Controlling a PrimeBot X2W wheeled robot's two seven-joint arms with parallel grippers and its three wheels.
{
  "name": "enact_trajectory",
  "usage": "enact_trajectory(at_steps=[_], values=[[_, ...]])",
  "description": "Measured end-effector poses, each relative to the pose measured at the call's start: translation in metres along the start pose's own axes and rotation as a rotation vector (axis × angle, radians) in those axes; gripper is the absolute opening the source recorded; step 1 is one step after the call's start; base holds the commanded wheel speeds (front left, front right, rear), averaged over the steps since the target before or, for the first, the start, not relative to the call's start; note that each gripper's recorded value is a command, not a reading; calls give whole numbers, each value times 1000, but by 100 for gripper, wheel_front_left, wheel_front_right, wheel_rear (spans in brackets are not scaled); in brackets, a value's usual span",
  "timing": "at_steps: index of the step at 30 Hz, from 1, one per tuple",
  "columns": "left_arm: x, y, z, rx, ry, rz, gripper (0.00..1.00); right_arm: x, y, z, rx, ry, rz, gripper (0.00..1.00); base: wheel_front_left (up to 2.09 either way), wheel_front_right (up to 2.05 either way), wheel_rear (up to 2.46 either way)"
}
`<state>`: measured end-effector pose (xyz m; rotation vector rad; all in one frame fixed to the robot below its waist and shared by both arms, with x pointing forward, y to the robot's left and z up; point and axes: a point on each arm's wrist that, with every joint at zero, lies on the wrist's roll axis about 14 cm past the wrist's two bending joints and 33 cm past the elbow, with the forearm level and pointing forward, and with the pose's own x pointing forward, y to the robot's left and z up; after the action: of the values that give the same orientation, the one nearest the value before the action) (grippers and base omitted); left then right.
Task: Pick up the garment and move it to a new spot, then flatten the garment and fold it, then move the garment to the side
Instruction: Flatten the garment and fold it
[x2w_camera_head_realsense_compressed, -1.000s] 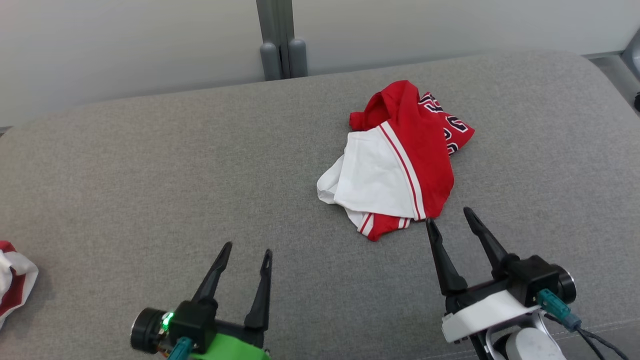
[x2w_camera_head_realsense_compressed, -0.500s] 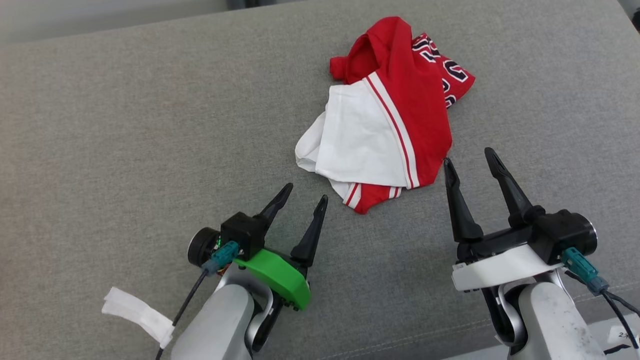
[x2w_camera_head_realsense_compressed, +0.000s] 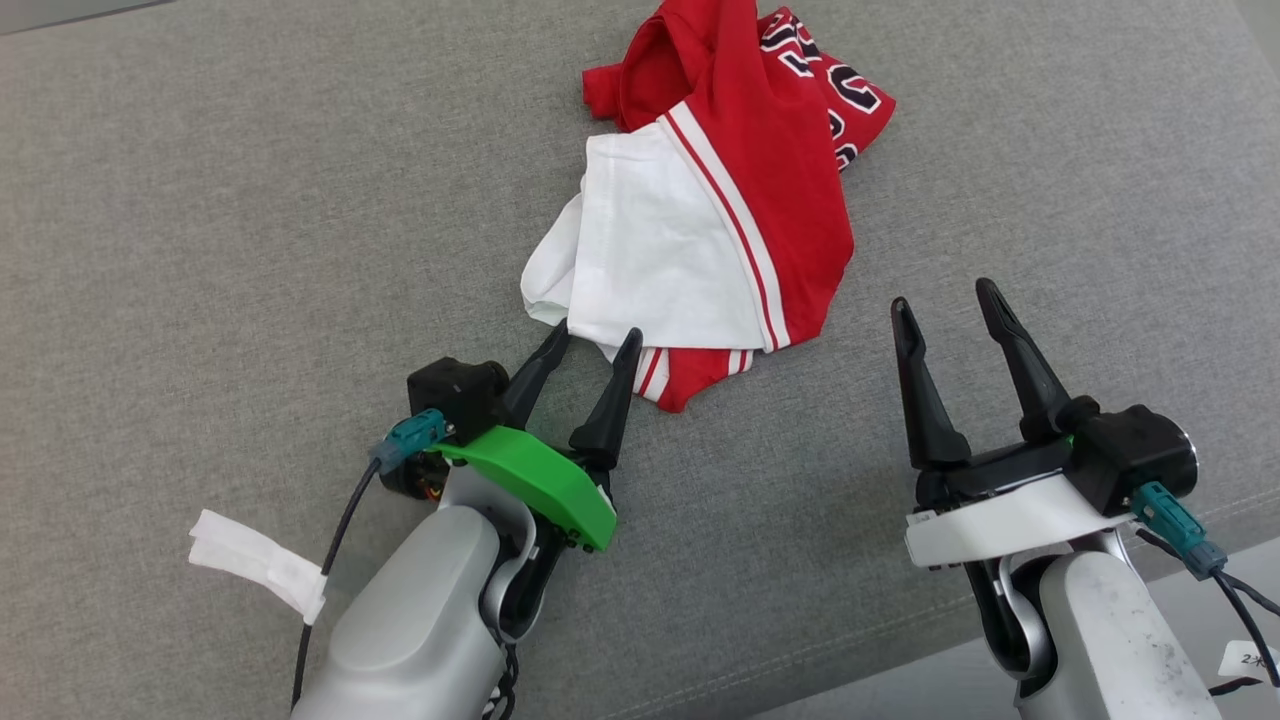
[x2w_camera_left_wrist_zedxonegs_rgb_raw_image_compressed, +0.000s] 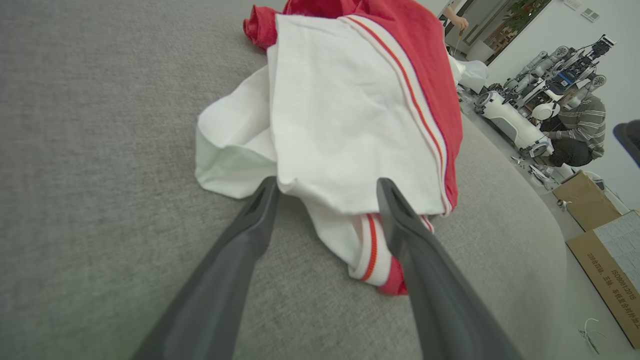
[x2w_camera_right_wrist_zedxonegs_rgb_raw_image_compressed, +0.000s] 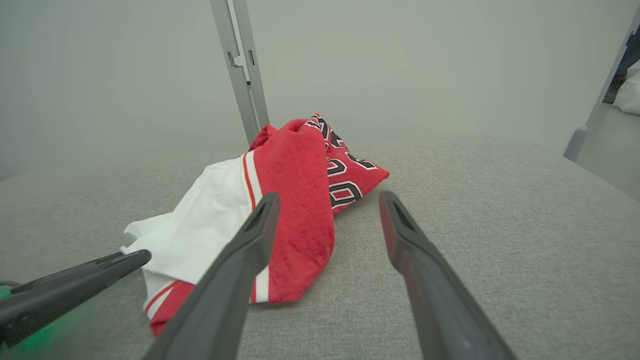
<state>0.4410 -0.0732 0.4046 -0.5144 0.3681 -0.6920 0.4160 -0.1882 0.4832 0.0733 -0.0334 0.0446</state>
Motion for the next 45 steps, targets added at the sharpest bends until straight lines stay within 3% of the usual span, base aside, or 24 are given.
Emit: enact_trajectory(at_steps=[1, 2, 3, 4, 9, 17, 21, 29, 36, 38, 40, 45], values=[[2, 1, 1, -7, -3, 2, 100, 0, -1, 0, 2, 1, -2, 100, 0, 0, 0], [4, 2, 2, -6, -5, 1, 87, 0, -1, -1, 3, 2, -3, 100, 0, 0, 0], [6, 3, 5, -5, -13, 2, 31, 1, -1, -2, 3, 4, -4, 100, 0, 0, 0], [9, 3, 10, 0, -24, -1, 0, 1, -1, -2, 3, 6, -3, 100, 0, 0, 0], [17, -6, 23, 53, -56, -43, 0, 1, -3, -2, 5, 5, -8, 100, 0, 0, 0], [28, -56, 102, 233, -231, -228, 0, -4, -3, 8, 34, -19, -14, 100, 0, 0, 0], [39, -103, 151, 367, -307, -375, 0, -8, -3, 16, 47, -38, -18, 100, 0, 0, 0], [46, -223, 254, 797, -476, -649, 0, -21, -21, 29, 68, -69, -77, 100, 0, 0, 0], [18, -286, 335, 920, -735, -724, 0, -43, -35, 26, 73, -49, -136, 100, 0, 0, 0], [12, -285, 347, 929, -762, -710, 0, -47, -39, 26, 74, -52, -150, 100, 0, 0, 0], [12, -264, 350, 927, -740, -663, 0, -49, -41, 24, 78, -46, -159, 100, 0, 0, 0], [6, -149, 342, 823, -641, -405, 0, -45, -35, 20, 67, -38, -138, 100, 0, 0, 0]])
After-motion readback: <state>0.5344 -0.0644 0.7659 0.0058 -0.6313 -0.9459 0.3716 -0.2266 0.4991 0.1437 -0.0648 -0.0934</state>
